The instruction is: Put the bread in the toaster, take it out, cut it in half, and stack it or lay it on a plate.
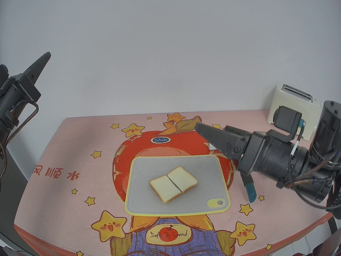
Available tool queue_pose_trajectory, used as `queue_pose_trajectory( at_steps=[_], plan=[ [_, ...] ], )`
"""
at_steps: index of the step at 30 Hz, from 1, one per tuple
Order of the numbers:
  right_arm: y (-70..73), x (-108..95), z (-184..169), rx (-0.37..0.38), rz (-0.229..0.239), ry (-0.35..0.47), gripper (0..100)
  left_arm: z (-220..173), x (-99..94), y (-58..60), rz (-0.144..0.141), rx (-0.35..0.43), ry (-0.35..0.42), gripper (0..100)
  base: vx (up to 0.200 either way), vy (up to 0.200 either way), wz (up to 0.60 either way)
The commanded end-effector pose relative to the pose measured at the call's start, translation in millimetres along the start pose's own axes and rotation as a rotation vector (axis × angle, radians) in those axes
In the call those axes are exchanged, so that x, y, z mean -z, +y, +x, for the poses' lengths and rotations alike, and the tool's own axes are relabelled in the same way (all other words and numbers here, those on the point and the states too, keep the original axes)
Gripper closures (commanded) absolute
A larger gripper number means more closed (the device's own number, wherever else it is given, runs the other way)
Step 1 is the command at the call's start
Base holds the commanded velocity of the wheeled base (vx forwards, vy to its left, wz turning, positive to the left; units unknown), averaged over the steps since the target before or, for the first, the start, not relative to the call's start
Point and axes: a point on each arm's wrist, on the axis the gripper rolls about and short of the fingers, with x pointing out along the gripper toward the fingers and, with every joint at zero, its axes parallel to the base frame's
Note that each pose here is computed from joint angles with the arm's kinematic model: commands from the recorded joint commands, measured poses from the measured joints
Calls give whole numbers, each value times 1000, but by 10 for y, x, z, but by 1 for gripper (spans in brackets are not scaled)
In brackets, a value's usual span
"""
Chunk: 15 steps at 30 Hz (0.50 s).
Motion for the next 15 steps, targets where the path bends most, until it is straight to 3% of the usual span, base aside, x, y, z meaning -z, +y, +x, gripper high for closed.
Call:
queue_pose_trajectory(
  at_steps=[1,4,6,10,15],
  plan=[
    [-14,-21,-90,11,-58,18,0,-1,7,0,-2,0,2,100,0,0,0],
    [-107,71,-154,49,-172,66,0,-1,7,0,-1,0,2,100,0,0,0],
    [-138,146,-188,51,-205,92,0,1,3,0,-1,2,1,100,0,0,0],
    [-157,230,-217,47,-218,124,0,0,-1,-4,-1,3,0,100,0,0,0],
    [-76,170,-207,13,-232,79,0,15,-2,-97,-20,44,-4,100,0,0,0]
  ],
)
